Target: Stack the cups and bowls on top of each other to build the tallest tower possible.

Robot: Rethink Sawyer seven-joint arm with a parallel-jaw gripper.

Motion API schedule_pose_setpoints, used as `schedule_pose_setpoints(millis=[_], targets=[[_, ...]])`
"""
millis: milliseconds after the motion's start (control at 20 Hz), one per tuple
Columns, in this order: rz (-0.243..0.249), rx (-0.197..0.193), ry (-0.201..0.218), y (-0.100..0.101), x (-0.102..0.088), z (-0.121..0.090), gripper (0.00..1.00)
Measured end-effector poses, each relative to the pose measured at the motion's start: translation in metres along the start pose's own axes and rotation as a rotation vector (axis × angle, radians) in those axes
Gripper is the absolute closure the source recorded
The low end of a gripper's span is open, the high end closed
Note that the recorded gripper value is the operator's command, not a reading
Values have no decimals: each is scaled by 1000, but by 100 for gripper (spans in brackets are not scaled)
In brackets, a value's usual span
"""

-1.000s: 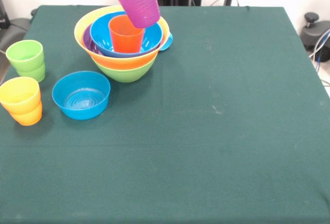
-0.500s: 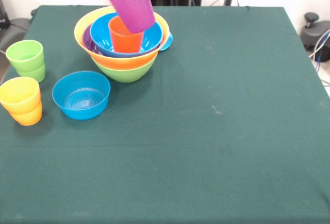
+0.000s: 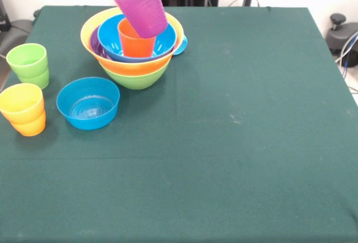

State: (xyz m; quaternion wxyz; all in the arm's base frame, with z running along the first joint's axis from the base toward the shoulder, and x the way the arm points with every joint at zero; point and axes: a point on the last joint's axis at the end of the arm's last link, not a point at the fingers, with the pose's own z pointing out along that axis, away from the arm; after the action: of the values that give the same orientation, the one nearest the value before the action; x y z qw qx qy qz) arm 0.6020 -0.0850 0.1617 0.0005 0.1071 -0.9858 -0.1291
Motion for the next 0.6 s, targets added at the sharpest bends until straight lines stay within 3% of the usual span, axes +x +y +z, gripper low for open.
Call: schedule_pose_setpoints(millis=[600], targets=[[-37,-21,-8,-12,-4,4,100]])
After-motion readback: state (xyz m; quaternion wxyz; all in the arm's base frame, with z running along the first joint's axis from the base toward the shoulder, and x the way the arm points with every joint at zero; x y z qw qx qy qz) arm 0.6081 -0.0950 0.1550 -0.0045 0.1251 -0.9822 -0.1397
